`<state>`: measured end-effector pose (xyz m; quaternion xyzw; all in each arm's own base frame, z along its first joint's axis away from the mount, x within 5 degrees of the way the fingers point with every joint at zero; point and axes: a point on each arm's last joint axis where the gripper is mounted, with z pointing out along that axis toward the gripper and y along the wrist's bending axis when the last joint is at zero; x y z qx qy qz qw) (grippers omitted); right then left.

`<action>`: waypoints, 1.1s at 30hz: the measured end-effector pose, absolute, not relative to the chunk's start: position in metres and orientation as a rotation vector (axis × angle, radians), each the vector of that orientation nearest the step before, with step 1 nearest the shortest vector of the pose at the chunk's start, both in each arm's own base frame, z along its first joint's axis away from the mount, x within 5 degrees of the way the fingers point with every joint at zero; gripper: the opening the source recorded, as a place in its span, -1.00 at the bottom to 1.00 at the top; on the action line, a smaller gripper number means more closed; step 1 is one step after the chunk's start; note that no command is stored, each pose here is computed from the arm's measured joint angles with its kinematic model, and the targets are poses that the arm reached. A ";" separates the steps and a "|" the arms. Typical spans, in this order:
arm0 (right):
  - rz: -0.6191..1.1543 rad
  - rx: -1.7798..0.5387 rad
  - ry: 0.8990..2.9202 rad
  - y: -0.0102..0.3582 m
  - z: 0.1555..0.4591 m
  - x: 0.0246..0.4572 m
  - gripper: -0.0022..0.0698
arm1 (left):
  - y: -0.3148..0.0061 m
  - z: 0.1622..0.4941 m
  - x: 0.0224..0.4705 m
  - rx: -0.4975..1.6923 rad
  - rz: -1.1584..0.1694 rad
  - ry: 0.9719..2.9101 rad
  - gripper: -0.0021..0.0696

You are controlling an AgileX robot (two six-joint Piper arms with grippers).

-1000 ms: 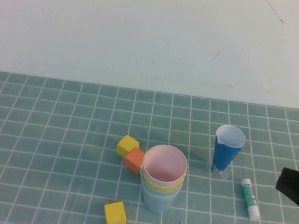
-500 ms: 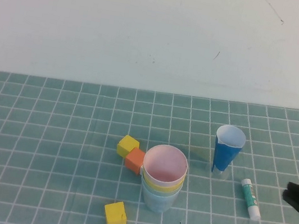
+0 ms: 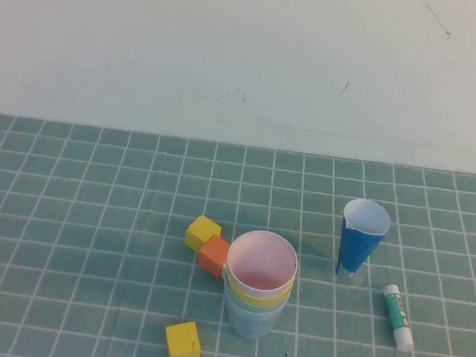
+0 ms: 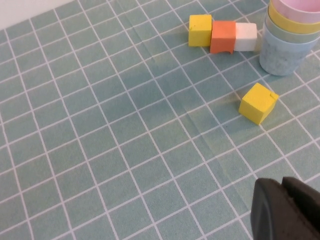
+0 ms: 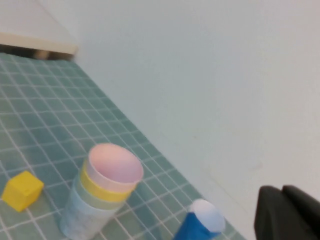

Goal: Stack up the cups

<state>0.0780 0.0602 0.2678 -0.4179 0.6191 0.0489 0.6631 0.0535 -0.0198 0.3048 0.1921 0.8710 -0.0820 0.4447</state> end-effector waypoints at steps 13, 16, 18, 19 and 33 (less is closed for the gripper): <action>-0.074 -0.272 1.758 0.008 0.187 0.054 -0.94 | -0.020 0.305 0.053 0.473 -0.214 2.162 -0.95; -0.132 -0.193 1.808 0.002 0.181 0.053 -0.94 | -0.021 0.305 0.053 0.472 -0.218 2.163 -0.95; -0.158 -0.183 1.832 0.001 0.179 0.053 -0.94 | -0.021 0.305 0.053 0.472 -0.218 2.163 -0.95; -0.169 -0.184 1.845 0.000 0.177 0.052 -0.94 | -0.021 0.305 0.053 0.472 -0.218 2.163 -0.95; -0.109 -0.039 1.894 -0.004 0.169 0.052 -0.94 | -0.021 0.305 0.053 0.471 -0.219 2.163 -0.95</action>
